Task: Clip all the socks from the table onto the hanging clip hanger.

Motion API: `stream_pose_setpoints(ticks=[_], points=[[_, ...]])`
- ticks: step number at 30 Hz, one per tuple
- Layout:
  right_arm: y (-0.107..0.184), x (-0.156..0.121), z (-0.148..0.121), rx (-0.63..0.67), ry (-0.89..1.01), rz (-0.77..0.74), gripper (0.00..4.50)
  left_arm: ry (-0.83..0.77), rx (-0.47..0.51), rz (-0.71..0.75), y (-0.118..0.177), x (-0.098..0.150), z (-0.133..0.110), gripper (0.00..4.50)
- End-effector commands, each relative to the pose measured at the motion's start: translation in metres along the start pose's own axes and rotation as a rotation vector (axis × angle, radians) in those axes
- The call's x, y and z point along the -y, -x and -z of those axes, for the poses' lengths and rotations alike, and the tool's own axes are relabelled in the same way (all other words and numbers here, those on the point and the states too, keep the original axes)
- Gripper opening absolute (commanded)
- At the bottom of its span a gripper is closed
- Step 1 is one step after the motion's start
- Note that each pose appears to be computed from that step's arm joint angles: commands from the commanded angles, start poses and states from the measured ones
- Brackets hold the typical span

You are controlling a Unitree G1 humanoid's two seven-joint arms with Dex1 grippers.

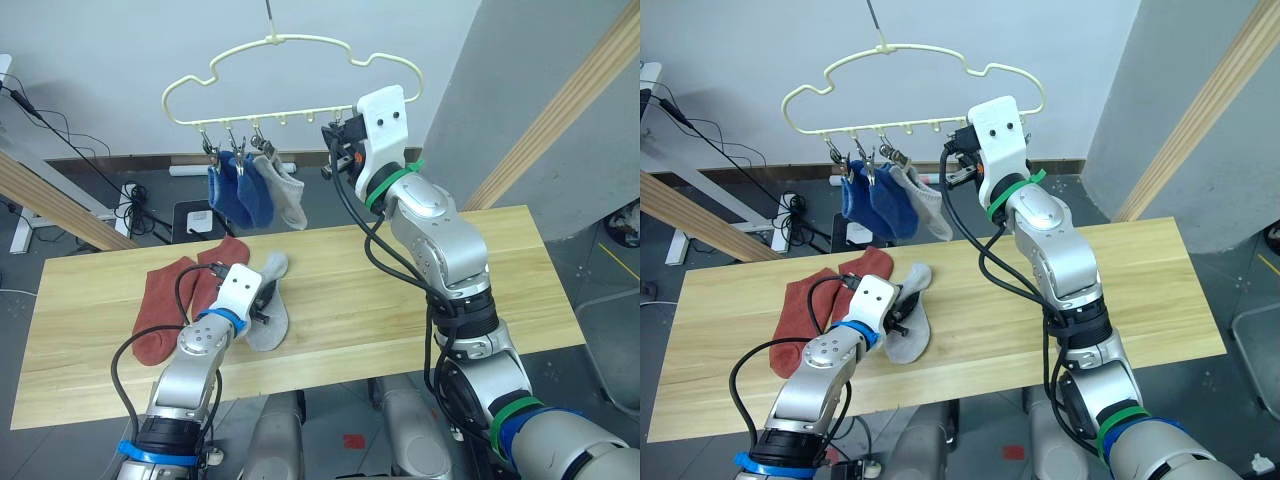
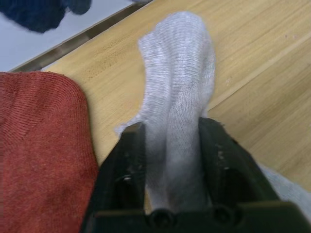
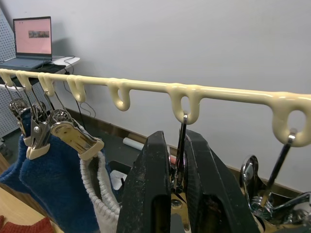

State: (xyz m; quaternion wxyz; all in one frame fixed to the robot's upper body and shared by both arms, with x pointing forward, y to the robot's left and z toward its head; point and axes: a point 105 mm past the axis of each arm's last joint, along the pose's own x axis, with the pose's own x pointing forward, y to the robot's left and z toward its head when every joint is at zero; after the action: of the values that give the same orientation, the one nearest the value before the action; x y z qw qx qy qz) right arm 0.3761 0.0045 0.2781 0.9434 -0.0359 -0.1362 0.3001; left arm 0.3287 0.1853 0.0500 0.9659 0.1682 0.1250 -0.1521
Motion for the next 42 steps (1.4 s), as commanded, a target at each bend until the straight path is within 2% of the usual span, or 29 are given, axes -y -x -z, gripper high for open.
stream_pose_setpoints(ticks=[1,5,7,11,16,19,21,26,30,36,42], points=[[0.003,-0.011,-0.017,0.066,-0.002,-0.036,0.06,-0.063,-0.050,0.023,0.006,0.005,0.018,0.74],[0.004,-0.012,-0.017,0.064,-0.003,-0.038,0.06,-0.167,-0.014,0.031,0.006,0.004,0.013,0.03],[0.004,-0.012,-0.017,0.064,-0.003,-0.038,0.06,-0.232,0.032,0.029,0.006,0.004,0.006,0.00],[0.005,-0.013,-0.017,0.065,-0.005,-0.040,0.06,-0.407,0.217,0.036,0.007,0.005,-0.031,0.00],[0.005,-0.015,-0.018,0.068,-0.011,-0.044,0.06,-0.533,0.472,0.001,0.012,0.002,-0.081,0.00],[0.006,-0.017,-0.021,0.075,-0.023,-0.055,0.06,-0.543,0.631,-0.033,0.017,0.001,-0.114,0.00],[0.006,-0.019,-0.022,0.079,-0.038,-0.066,0.06,-0.528,0.681,-0.048,0.017,0.002,-0.125,0.00],[0.007,-0.025,-0.025,0.085,-0.074,-0.094,0.06,-0.510,0.717,-0.030,0.011,0.010,-0.136,0.00],[0.008,-0.029,-0.027,0.088,-0.098,-0.115,0.06,-0.480,0.703,0.017,0.003,0.016,-0.139,0.00],[0.009,-0.031,-0.027,0.085,-0.102,-0.127,0.06,-0.445,0.729,0.005,0.001,0.013,-0.154,0.00],[0.009,-0.031,-0.026,0.082,-0.101,-0.125,0.06,-0.417,0.732,-0.004,0.000,0.010,-0.157,0.00]])
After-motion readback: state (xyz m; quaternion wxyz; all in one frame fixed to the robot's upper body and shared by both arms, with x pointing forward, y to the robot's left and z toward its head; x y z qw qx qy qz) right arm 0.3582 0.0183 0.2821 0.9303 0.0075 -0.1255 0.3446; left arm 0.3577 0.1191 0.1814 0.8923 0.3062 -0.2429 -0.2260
